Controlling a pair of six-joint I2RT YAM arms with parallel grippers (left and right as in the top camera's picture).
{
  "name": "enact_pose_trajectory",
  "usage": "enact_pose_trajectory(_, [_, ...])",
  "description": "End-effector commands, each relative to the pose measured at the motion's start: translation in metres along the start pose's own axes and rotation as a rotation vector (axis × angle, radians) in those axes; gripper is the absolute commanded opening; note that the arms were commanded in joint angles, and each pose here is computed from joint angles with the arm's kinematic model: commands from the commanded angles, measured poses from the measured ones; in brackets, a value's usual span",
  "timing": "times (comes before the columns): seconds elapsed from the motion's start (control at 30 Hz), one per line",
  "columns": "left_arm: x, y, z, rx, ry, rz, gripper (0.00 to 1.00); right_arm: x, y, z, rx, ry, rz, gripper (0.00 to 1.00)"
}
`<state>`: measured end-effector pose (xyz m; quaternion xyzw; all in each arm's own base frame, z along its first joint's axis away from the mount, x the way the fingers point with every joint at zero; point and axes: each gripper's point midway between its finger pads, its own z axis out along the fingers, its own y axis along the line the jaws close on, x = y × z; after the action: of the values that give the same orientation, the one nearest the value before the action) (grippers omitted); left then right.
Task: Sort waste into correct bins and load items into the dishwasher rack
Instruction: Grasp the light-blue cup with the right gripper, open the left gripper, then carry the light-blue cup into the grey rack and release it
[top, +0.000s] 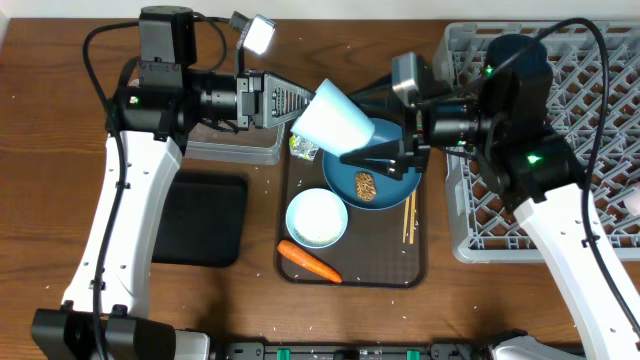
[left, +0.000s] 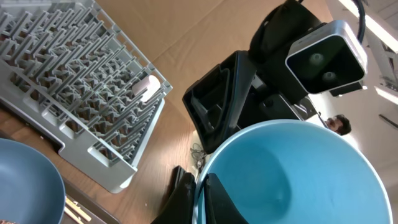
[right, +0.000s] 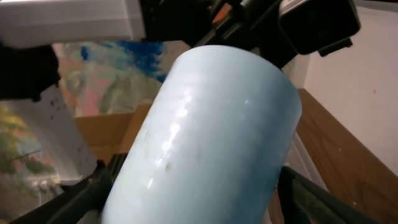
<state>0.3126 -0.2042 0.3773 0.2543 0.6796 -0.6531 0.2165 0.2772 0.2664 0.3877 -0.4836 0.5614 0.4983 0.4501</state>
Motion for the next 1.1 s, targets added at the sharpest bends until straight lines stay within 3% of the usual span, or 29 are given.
enact_pose_trajectory(0.0, [0.003, -0.013, 0.006, 0.042, 0.021, 0.022, 0.06, 0.0, -0.013, 0.007, 0.073, 0.002, 0.094, 0.79])
enact_pose_trajectory(0.3, [0.001, -0.013, 0.006, 0.042, 0.019, 0.047, 0.06, -0.001, -0.016, 0.009, 0.098, -0.002, 0.126, 0.56])
enact_pose_trajectory(0.5, [0.001, -0.013, 0.006, 0.041, 0.018, 0.049, 0.06, 0.0, -0.023, 0.006, 0.135, -0.001, 0.134, 0.56])
enact_pose_trajectory(0.57, [-0.001, -0.012, 0.003, 0.036, 0.011, 0.048, 0.16, 0.0, -0.028, 0.002, 0.156, -0.002, 0.138, 0.55])
enact_pose_trajectory(0.63, [-0.004, -0.009, -0.004, 0.021, -0.007, 0.04, 0.35, 0.003, -0.039, -0.008, 0.201, 0.0, 0.155, 0.54])
enact_pose_trajectory(0.7, [-0.012, -0.005, -0.016, -0.001, -0.036, 0.018, 0.48, 0.008, -0.055, -0.024, 0.279, 0.003, 0.199, 0.54])
enact_pose_trajectory(0.83, [-0.024, 0.001, -0.038, -0.042, -0.09, 0.005, 0.54, 0.024, -0.089, -0.068, 0.472, 0.016, 0.298, 0.58])
enact_pose_trajectory(1.07, [-0.028, 0.006, -0.053, -0.069, -0.124, 0.002, 0.57, 0.069, -0.141, -0.183, 1.004, 0.004, 0.613, 0.58])
